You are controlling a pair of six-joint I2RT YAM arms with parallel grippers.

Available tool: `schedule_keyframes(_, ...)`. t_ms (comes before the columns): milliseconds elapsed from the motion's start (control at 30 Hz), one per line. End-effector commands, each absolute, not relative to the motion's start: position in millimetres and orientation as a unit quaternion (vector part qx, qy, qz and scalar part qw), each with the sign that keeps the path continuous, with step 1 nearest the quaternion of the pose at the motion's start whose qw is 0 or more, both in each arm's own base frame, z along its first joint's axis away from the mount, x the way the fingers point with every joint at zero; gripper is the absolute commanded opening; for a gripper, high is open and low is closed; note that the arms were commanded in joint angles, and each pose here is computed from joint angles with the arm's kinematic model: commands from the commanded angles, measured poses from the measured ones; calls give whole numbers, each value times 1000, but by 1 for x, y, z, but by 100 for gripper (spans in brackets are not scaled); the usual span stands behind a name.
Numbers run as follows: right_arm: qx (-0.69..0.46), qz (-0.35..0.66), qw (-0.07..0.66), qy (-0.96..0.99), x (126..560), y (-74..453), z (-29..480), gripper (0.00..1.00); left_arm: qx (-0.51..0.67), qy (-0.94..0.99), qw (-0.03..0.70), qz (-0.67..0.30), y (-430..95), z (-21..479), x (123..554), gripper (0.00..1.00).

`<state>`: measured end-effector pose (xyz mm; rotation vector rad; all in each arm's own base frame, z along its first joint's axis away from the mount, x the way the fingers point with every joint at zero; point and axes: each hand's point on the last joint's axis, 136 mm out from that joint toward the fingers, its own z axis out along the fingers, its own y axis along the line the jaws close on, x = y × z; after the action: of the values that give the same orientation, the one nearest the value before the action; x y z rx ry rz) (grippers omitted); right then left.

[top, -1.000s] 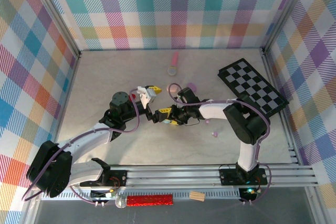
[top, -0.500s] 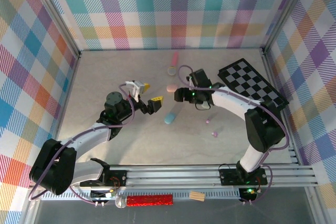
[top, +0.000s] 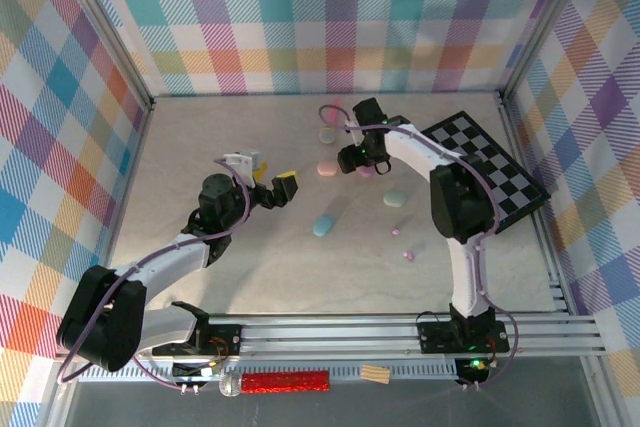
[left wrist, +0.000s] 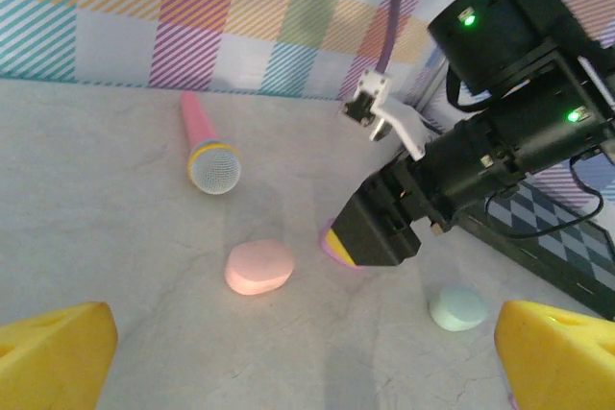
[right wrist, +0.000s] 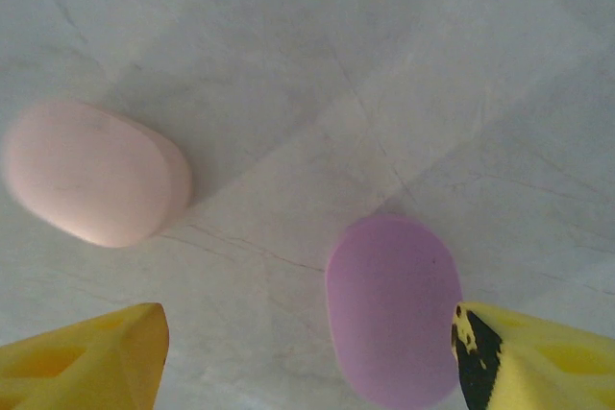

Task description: Insert the wireless bluetooth earbuds into the charging case

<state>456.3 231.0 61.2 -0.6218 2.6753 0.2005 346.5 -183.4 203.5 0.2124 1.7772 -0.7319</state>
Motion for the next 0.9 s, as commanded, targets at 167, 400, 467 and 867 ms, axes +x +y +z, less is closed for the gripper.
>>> schedule_keyframes(167, -245, 32, 139, 959, 446, 213, 41, 77, 84, 755, 574, -305, -180, 213, 352, 100)
schedule_keyframes(400, -242, 44, 139, 959, 447, 212, 40, 72, 91, 753, 571, -313, -184, 214, 353, 100)
schedule_keyframes(467, -236, 49, 137, 961, 448, 210, 38, 68, 92, 752, 572, -314, -185, 215, 354, 100)
schedule_keyframes(867, -228, 49, 123, 965, 451, 202, 24, 59, 100, 750, 572, -316, -188, 220, 355, 100)
